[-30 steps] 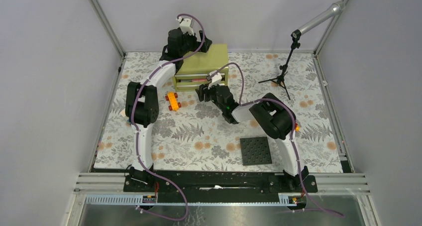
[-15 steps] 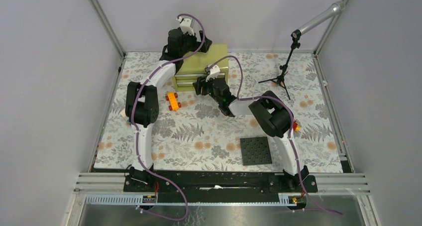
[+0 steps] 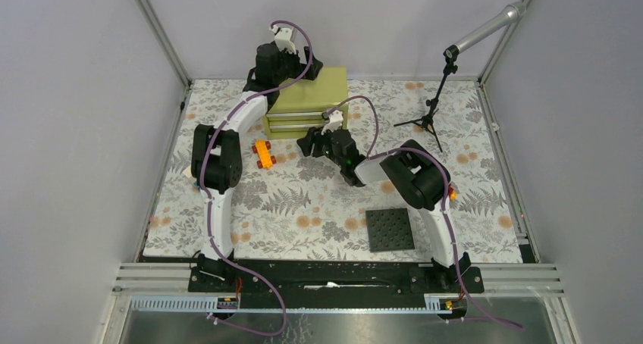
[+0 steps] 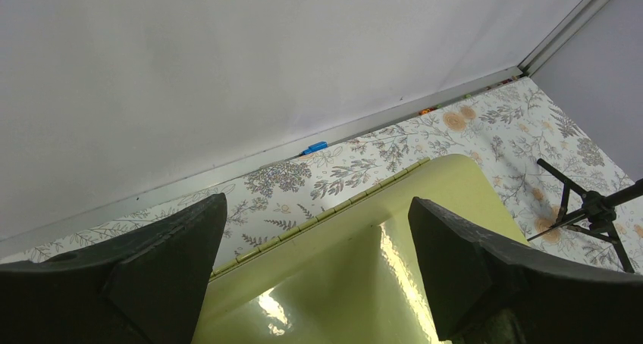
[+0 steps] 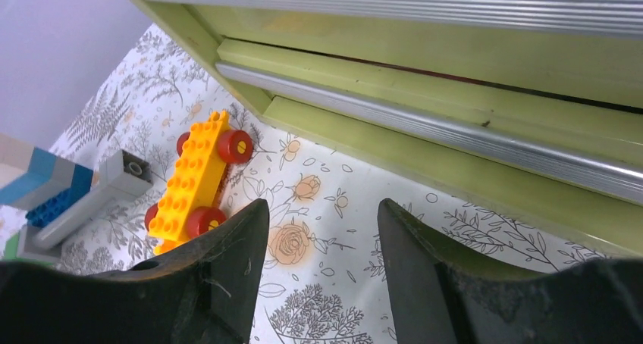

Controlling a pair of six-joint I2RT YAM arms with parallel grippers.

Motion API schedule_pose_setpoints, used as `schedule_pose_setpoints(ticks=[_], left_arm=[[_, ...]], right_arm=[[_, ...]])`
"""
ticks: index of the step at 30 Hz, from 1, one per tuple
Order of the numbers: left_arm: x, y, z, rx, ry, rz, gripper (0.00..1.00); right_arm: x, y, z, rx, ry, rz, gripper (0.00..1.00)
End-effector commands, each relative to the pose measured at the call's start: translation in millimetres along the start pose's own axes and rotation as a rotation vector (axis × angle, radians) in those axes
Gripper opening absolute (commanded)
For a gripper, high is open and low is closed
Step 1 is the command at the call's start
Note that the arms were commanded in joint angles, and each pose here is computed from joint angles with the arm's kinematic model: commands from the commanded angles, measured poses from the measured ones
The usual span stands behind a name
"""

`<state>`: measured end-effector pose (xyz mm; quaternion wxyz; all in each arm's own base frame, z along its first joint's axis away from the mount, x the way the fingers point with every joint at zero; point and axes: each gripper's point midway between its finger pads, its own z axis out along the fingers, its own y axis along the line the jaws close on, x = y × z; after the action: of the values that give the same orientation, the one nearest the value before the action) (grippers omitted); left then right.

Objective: Organize the makeup
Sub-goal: Close the drawer in the storage box.

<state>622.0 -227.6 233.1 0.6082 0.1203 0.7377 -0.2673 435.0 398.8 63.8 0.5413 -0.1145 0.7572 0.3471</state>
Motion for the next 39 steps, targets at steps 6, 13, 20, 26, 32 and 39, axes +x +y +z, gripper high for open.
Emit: schedule_pose_setpoints(ticks=[6,13,20,26,32,39], left_arm=[[72.1,16.6,-0.9,-0.043,0.196,-0.1,0.97],[72.1,16.9,-1.4,-0.045,0.197,-0.095,0.97],[71.9,17.2,-1.1,-0.046,0.199,-0.089,0.97],[74.0,20.0,-0.4,-0.053,0.205,-0.085,0.97],[75.2,19.9,0.2,-0.05,0.209,-0.085,0.97],[74.8,20.2,0.9,-0.05,0.21,-0.081,0.97]], right_arm=[[-51.9,-23.4,22.8,0.129,-0.15,0.095,0.64],[-68.0,-46.4,32.1,0.158,-0.191,0.087,0.63],[-76.1,-5.3,3.5,-0.06,-0.169,-0.047,0.63],[-75.0,20.8,-26.4,-0.21,-0.117,-0.316,0.6],[-76.4,0.7,-34.7,-0.144,-0.086,-0.694,0.58],[-90.9,-19.8,-34.4,0.028,-0.165,-1.189,0.58]])
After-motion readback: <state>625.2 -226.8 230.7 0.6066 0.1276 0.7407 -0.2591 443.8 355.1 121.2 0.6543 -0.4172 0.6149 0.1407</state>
